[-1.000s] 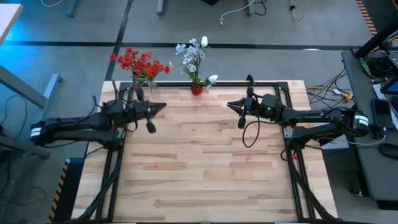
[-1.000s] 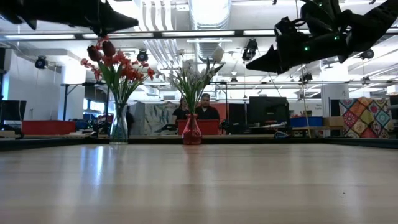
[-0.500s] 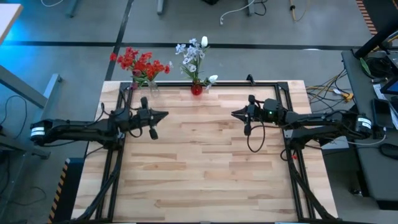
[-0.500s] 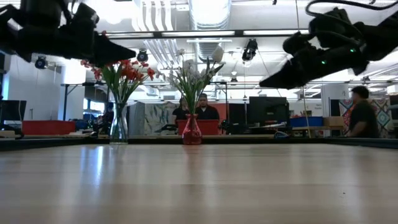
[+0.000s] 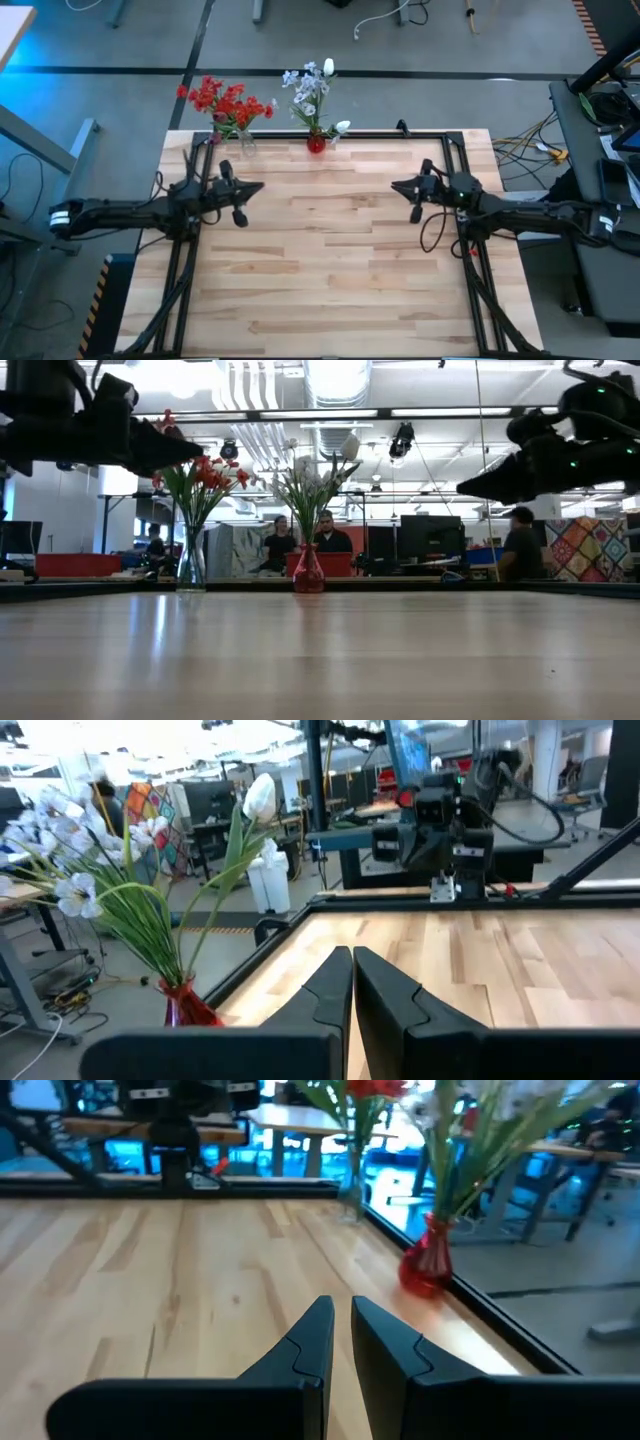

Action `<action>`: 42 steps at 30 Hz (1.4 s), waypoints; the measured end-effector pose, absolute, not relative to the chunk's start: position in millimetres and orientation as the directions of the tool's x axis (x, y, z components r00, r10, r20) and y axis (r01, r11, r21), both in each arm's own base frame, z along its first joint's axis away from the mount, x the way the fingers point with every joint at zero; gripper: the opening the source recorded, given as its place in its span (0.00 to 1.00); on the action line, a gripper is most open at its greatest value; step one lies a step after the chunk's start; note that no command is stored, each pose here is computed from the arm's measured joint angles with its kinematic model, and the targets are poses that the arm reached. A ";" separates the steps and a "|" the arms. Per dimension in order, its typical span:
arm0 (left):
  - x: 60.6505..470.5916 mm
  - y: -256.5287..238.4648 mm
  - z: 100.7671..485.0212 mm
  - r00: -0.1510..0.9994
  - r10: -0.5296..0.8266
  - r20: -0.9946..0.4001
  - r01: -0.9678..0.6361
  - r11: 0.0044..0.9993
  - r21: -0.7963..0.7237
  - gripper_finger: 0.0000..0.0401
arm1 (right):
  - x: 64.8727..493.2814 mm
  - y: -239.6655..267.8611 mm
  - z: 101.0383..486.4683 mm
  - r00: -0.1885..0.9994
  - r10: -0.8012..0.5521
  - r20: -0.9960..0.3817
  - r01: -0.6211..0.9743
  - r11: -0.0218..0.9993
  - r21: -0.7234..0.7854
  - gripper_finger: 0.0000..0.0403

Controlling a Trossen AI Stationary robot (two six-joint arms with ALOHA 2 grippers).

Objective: Sort flowers into vase by color
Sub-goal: Return to Home Position

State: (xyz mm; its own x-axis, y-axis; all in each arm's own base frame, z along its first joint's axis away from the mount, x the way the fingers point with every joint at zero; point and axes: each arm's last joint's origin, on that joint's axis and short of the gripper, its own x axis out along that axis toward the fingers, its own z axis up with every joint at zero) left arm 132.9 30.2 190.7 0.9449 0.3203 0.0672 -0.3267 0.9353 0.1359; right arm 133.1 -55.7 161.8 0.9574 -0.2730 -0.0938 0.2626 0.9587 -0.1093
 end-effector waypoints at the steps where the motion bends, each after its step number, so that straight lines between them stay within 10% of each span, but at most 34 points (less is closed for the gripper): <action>1: 130.9 29.9 189.4 0.944 0.321 0.076 -0.328 0.935 0.134 0.00 | 129.5 -54.3 158.7 0.956 -0.280 -0.086 0.271 0.957 -0.103 0.08; 42: 93.8 25.3 171.1 0.912 0.410 0.025 -0.411 0.911 0.037 0.00 | 89.0 -38.6 169.2 0.930 -0.366 0.031 0.367 0.927 -0.078 0.02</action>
State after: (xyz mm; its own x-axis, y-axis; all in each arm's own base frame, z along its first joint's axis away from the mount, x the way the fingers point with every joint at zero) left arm 93.8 25.3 171.1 0.9117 0.4101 0.0253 -0.4108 0.9110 0.0368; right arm 89.0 -38.6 169.2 0.9303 -0.3656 0.0309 0.3669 0.9270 -0.0782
